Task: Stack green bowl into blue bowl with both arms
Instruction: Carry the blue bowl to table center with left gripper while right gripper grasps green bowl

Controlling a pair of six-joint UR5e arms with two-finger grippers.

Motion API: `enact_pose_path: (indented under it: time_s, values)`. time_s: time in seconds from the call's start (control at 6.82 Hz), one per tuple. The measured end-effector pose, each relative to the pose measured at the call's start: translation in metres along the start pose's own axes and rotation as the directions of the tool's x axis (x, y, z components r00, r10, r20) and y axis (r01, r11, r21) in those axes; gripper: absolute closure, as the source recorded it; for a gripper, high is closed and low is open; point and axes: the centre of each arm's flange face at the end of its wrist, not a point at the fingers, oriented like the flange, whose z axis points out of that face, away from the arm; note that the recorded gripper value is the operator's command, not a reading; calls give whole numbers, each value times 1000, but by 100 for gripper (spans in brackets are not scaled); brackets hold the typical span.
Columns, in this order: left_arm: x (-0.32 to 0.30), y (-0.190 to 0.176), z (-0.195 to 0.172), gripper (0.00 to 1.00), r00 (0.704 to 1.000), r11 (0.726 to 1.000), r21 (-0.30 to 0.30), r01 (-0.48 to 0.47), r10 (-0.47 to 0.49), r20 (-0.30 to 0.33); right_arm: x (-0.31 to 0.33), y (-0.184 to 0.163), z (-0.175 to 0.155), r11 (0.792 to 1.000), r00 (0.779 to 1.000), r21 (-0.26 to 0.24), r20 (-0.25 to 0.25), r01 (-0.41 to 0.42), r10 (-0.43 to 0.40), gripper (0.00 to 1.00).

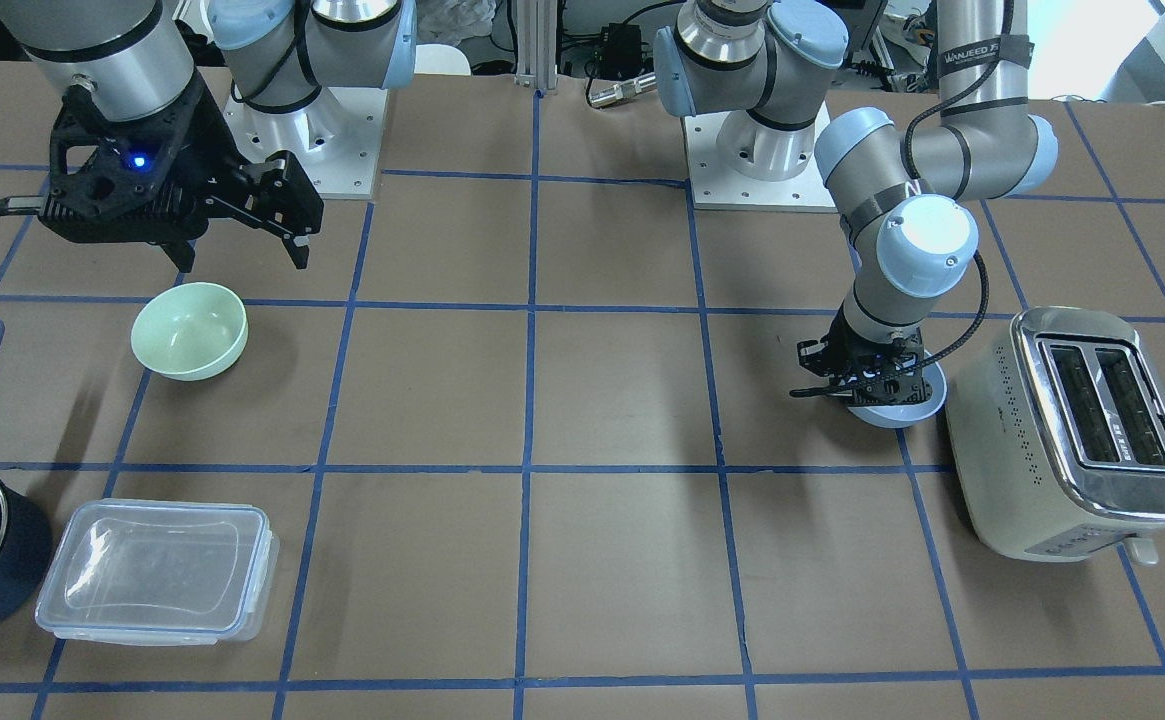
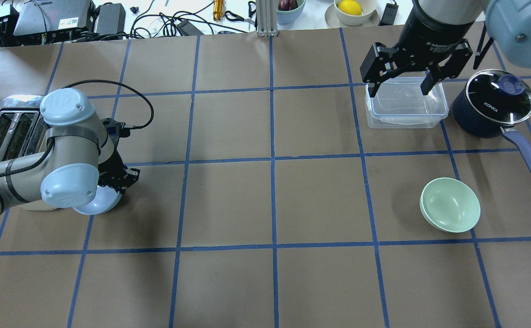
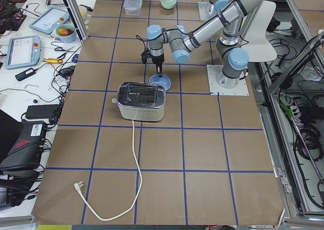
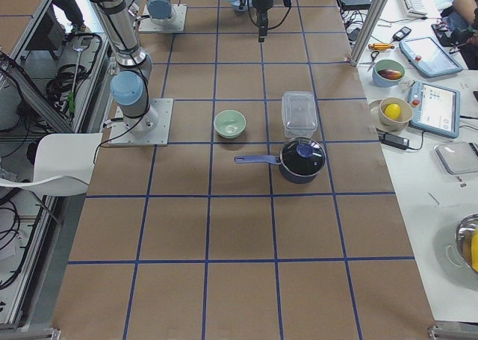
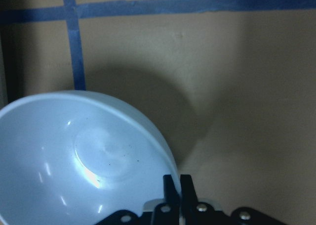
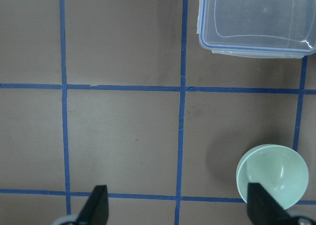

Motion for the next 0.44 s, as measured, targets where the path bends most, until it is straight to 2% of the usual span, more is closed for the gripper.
enact_pose_path:
  time_s: [0.15,0.29,0.44]
  values:
    - [37,-15,-25,100,997,997,52,50,-47,-63,14,-2,1,1000,1000,-17,-1,0,0,0]
    - [106,-20,-50,100,983,987,74,143,-133,-124,41,-2,5,998,1000,-56,-7,22,-22,0]
    - [184,-15,-64,100,971,978,78,194,-180,-160,79,-2,11,994,999,-98,-12,46,-48,0]
